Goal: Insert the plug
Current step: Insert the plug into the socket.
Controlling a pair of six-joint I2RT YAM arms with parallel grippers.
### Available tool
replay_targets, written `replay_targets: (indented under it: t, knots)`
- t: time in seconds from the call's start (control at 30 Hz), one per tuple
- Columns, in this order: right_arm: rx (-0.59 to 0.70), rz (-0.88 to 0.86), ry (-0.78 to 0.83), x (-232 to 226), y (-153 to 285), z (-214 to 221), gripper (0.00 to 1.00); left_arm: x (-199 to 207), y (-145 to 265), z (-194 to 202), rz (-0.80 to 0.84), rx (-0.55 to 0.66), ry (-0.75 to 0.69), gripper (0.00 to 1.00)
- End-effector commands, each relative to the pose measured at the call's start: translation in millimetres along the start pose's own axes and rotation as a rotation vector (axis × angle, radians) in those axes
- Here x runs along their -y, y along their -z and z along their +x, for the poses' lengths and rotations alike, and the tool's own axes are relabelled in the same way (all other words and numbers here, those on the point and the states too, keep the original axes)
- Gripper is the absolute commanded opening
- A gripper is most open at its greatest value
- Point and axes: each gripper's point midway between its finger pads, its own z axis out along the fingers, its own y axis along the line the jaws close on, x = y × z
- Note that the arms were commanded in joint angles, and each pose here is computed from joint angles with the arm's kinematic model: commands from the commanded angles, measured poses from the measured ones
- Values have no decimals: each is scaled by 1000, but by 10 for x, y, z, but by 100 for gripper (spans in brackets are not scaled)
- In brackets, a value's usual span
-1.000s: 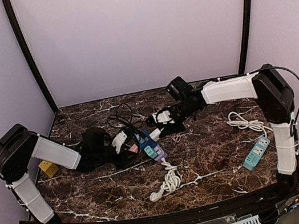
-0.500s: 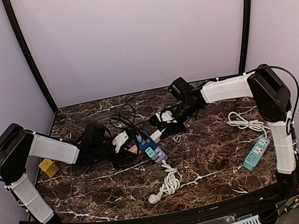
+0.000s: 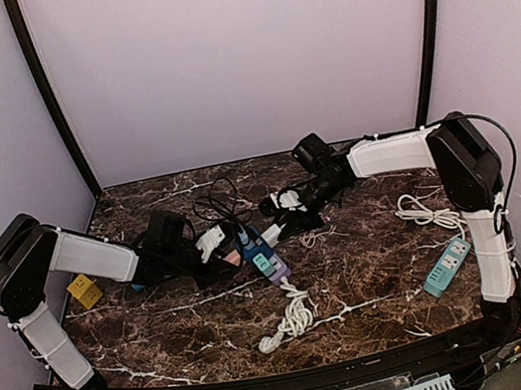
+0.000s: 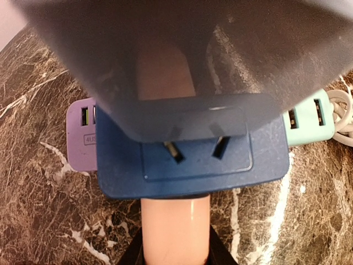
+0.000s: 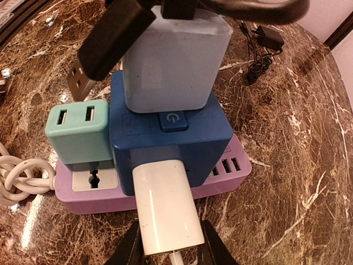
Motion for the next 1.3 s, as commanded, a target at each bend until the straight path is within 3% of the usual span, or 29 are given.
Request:
replay_targets:
  t: [0.0, 0.23, 0.4, 0.47, 0.83, 1.27]
  knots:
    - [150, -128, 139, -506, -758, -507, 0, 248, 88, -1427, 43, 424, -269, 1]
    - [123, -103, 90, -491, -743, -419, 0, 314, 54, -1312, 67, 394, -261, 1]
    - [88, -32, 12, -434, -634, -259, 25, 328, 45, -1101, 70, 330, -229, 1]
    - [83, -1, 12, -425, -590, -260, 29, 325, 53, -1071, 69, 317, -227, 1]
    - [92, 24, -14, -444, -581, -211, 31, 338, 89, -988, 58, 277, -282, 1]
    - [43, 53, -60, -400, -433, 53, 31, 318, 124, -822, 47, 230, -328, 42]
